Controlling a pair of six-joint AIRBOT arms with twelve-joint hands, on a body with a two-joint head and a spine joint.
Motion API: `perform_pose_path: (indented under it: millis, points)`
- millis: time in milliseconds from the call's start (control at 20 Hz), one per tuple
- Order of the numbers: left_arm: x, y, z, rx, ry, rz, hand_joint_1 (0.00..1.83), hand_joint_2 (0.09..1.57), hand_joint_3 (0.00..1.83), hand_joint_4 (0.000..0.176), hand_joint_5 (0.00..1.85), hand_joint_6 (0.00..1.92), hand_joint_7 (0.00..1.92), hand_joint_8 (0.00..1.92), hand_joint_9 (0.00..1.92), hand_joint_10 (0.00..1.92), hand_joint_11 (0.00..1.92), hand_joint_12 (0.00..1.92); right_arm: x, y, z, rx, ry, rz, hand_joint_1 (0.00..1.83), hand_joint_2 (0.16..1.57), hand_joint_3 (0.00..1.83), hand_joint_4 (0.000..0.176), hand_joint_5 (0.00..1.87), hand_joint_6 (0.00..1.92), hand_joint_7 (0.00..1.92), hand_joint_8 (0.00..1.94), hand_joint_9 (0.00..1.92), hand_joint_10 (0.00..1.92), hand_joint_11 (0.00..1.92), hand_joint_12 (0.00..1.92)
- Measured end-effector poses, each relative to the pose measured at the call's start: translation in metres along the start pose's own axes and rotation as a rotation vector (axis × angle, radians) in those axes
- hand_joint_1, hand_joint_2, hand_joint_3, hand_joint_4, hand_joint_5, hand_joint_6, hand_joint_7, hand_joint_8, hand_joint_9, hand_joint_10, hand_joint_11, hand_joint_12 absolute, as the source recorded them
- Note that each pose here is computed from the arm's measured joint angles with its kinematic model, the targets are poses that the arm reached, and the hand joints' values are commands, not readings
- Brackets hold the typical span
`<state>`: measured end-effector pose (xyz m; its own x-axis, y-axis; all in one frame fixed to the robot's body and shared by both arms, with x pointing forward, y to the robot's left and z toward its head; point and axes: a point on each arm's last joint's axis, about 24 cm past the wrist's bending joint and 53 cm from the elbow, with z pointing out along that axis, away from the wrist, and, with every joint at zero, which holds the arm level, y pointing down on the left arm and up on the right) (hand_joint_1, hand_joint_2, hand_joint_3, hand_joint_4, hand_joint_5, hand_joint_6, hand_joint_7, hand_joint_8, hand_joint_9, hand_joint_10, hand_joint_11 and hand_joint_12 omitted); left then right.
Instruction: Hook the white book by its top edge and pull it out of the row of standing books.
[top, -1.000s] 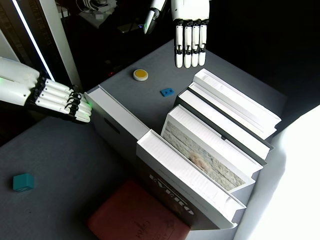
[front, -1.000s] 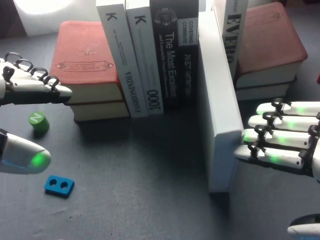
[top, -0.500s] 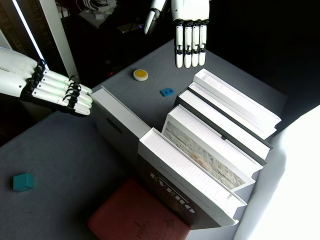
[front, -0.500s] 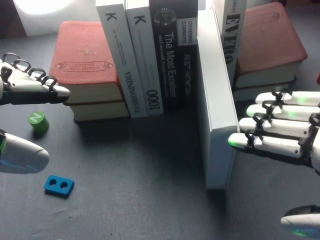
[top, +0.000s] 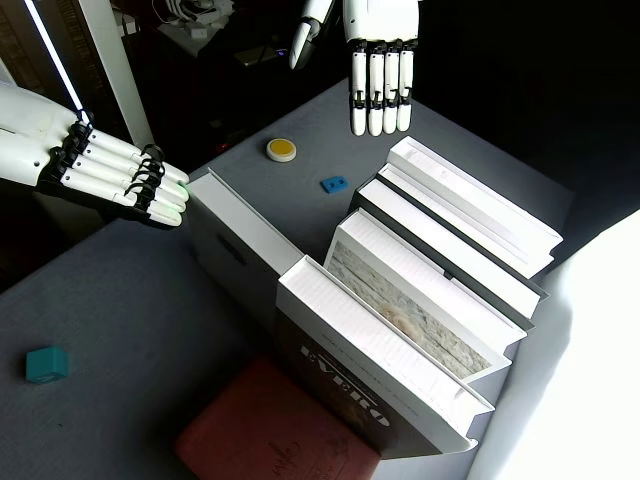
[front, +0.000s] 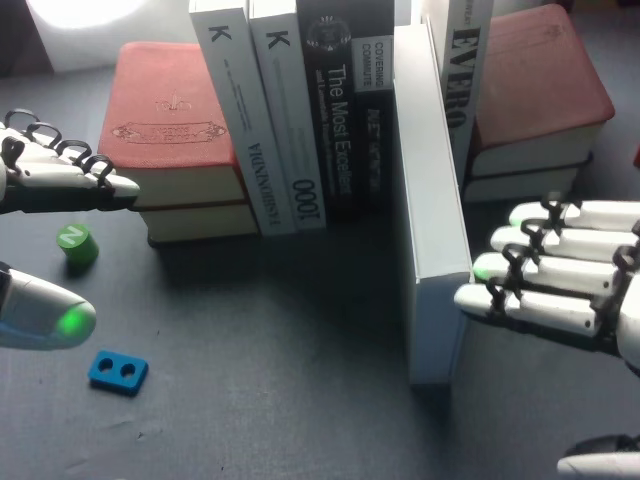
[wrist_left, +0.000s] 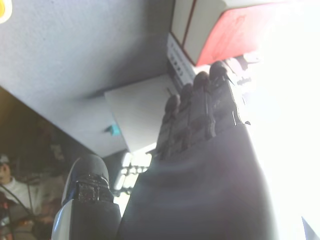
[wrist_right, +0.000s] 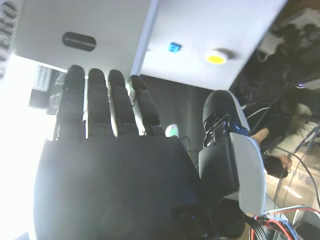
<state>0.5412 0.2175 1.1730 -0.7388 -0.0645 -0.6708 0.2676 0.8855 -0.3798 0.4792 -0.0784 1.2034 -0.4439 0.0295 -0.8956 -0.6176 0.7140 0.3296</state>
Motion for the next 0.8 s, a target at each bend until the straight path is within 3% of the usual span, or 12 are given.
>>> perform_pose_path:
  millis: [400, 800]
  points:
    - [0.000, 0.000, 0.000, -0.001, 0.000, 0.000, 0.00, 1.15, 0.00, 0.000, 0.00, 0.00, 0.00, 0.00, 0.00, 0.00, 0.00, 0.00, 0.002, 0.011, -0.004, -0.013, 0.000, 0.002, 0.00, 1.23, 0.00, 0.000, 0.00, 0.00, 0.00, 0.00, 0.00, 0.00, 0.00, 0.00]
    - [0.000, 0.000, 0.000, -0.001, 0.000, 0.000, 0.00, 1.15, 0.00, 0.000, 0.00, 0.00, 0.00, 0.00, 0.00, 0.00, 0.00, 0.00, -0.030, 0.015, -0.006, -0.029, -0.130, -0.014, 0.00, 1.23, 0.00, 0.000, 0.02, 0.01, 0.00, 0.00, 0.00, 0.00, 0.00, 0.00]
